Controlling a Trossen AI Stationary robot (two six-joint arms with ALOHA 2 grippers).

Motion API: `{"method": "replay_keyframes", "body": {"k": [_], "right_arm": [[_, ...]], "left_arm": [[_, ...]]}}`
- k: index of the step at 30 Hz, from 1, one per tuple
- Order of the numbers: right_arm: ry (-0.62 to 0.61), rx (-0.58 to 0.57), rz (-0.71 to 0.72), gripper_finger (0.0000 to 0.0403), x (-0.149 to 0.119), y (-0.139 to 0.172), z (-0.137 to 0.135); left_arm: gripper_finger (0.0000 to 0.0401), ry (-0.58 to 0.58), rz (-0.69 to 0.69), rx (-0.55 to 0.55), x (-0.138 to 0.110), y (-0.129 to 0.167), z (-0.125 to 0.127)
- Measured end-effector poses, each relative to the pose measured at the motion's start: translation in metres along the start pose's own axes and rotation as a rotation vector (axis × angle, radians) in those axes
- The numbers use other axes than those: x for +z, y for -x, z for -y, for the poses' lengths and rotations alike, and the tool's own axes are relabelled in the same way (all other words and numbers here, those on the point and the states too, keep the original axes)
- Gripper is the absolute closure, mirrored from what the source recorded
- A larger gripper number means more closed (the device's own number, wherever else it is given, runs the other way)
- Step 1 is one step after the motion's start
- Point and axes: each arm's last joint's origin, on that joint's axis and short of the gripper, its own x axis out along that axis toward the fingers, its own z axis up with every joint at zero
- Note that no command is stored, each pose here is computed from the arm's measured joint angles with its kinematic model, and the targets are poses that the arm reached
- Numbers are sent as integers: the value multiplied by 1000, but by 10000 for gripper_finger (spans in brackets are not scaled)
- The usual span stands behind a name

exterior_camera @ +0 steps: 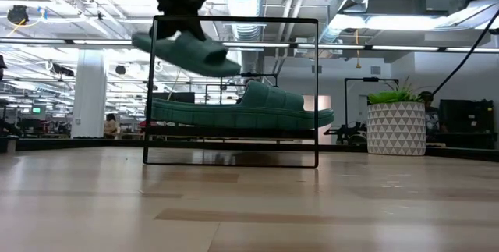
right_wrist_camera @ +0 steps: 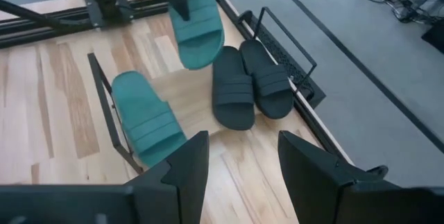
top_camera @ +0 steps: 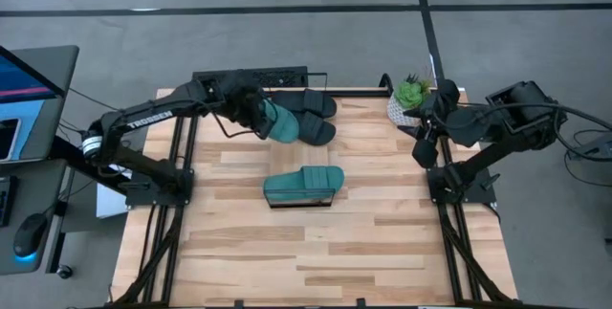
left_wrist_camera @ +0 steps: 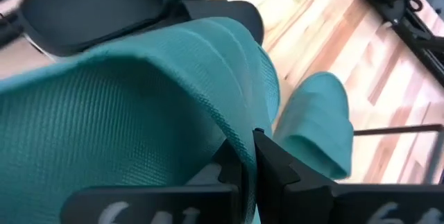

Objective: Pick and place slides into the shelf
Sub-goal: Put the green slides on the shelf

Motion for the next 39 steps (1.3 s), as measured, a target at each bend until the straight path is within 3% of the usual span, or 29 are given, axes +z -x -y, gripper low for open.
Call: {"method": "replay_keyframes", "body": {"k": [11, 28, 39], "right_arm": [[-1, 2, -2, 236, 0, 0, 0], [5, 3, -2, 236, 0, 0, 0], [24, 46, -11, 236, -2, 2, -4]], "left_arm": [[401, 131, -26, -14, -29, -43, -9], [401, 229, 44, 40, -42, -48, 18], [401, 298, 28, 36, -50, -79, 36]]}}
